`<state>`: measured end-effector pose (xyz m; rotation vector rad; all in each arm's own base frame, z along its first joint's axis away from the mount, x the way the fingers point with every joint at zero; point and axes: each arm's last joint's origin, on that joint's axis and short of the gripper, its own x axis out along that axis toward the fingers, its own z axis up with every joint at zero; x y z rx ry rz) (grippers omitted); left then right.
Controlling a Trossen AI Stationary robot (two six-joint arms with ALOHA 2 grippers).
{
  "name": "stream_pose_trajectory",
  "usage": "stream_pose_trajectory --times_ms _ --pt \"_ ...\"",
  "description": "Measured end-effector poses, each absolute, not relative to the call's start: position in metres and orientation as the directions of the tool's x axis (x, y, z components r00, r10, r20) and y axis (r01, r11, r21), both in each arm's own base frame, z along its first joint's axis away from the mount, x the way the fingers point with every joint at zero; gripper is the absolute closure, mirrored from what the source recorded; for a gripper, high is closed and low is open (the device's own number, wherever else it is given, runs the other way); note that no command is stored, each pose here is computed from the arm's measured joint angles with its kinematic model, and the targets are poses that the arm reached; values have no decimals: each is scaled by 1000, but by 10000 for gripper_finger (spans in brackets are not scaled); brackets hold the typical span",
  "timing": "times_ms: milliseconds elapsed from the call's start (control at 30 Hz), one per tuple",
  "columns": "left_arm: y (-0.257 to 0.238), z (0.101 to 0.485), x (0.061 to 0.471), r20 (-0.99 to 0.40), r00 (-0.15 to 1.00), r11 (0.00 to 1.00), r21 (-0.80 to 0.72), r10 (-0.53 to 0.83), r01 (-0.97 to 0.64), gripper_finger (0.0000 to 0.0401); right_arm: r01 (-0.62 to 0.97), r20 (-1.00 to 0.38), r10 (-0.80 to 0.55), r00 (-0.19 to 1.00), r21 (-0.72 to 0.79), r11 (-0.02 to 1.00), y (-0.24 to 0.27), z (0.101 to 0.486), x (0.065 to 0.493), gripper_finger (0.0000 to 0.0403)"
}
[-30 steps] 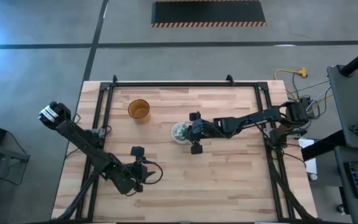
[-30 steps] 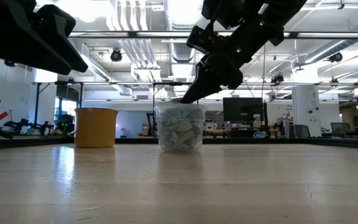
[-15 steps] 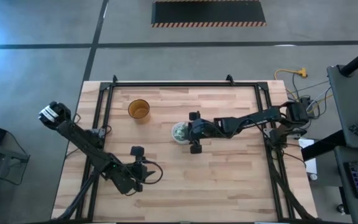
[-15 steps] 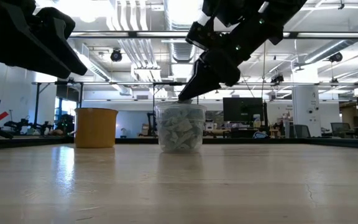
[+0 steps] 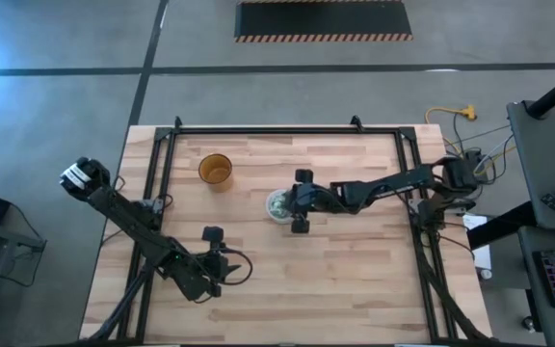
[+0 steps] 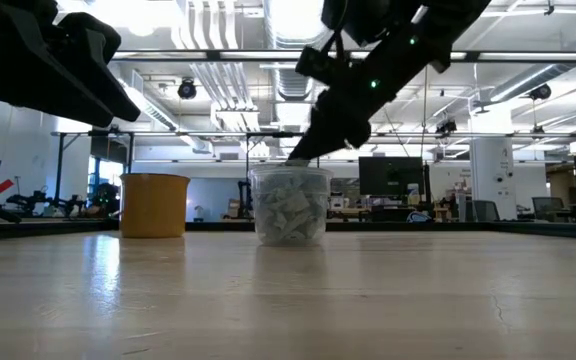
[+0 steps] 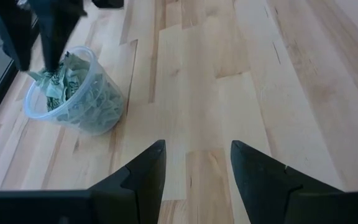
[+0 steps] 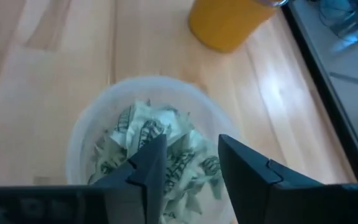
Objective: Pick and place Stevia / Truvia into bins
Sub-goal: Put the stevia packet into the transparent container, then return to Home Position
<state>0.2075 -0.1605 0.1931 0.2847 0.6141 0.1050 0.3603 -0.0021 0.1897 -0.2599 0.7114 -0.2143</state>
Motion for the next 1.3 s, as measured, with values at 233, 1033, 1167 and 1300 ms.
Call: stream_pose_trajectory --times_ms 233,1033,1167,1300 --pt "-161 193 208 -553 814 956 294 181 -13 236 64 -639 -272 720 -329 942 -1 172 366 286" --pt "-162 195 209 -542 824 963 269 165 -16 236 70 -587 -265 765 -334 940 0 200 358 322" --pt "-164 199 211 -517 843 952 306 147 22 236 78 -567 -253 783 -315 946 5 222 352 319" --pt "-166 206 216 -458 878 921 385 143 51 236 72 -543 -228 808 -294 953 15 251 336 315"
